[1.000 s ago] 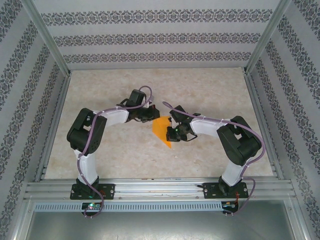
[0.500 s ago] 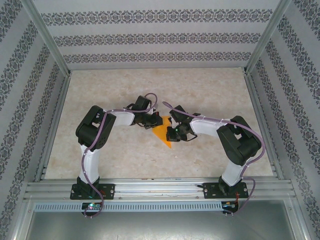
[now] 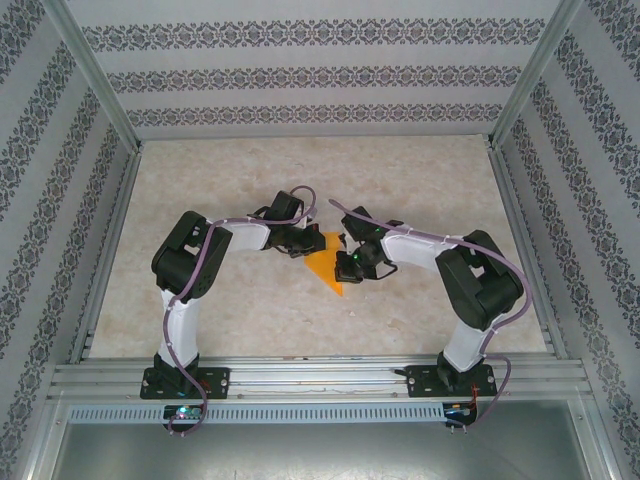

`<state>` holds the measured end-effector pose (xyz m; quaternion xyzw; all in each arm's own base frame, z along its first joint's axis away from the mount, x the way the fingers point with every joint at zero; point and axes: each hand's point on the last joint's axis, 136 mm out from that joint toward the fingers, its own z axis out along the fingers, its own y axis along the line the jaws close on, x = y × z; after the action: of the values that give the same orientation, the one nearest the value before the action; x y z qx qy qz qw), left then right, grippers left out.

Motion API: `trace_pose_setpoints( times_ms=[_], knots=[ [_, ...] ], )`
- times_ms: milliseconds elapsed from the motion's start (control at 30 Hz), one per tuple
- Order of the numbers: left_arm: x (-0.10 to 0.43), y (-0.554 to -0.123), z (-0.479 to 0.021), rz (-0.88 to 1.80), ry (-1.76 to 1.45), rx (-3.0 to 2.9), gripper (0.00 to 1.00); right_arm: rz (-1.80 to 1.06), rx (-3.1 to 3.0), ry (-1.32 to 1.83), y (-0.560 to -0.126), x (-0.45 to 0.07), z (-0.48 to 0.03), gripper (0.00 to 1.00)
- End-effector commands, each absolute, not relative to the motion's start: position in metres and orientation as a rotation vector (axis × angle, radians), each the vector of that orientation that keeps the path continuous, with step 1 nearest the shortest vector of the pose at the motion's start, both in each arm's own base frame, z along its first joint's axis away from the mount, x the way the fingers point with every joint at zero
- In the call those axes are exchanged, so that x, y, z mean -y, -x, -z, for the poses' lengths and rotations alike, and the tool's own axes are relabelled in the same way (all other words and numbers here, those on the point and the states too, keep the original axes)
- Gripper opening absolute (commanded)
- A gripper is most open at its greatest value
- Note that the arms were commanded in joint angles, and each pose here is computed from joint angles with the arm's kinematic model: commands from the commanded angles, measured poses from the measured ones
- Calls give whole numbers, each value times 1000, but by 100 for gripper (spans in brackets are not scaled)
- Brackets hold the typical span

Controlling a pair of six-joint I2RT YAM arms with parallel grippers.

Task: Fold a paper plane with a square sheet of paper (fold left side to right side)
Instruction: Fourth fold the wing at the center of the table.

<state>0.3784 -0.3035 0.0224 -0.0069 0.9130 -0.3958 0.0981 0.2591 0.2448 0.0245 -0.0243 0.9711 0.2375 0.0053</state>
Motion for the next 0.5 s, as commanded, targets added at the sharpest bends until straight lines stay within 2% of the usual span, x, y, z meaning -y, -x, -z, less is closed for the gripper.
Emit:
trace_pose_setpoints(
  times_ms=[0, 233, 467],
  knots=[
    [294, -368, 4, 1102, 70, -2781, 0, -863, -2973, 79, -265, -252, -59, 0],
    [294, -368, 3, 1100, 64, -2778, 0, -1043, -2900, 54, -271, -271, -64, 0],
    [293, -367, 4, 1095, 66, -2782, 0, -1073, -2884, 39, -282, -285, -51, 0]
  ],
)
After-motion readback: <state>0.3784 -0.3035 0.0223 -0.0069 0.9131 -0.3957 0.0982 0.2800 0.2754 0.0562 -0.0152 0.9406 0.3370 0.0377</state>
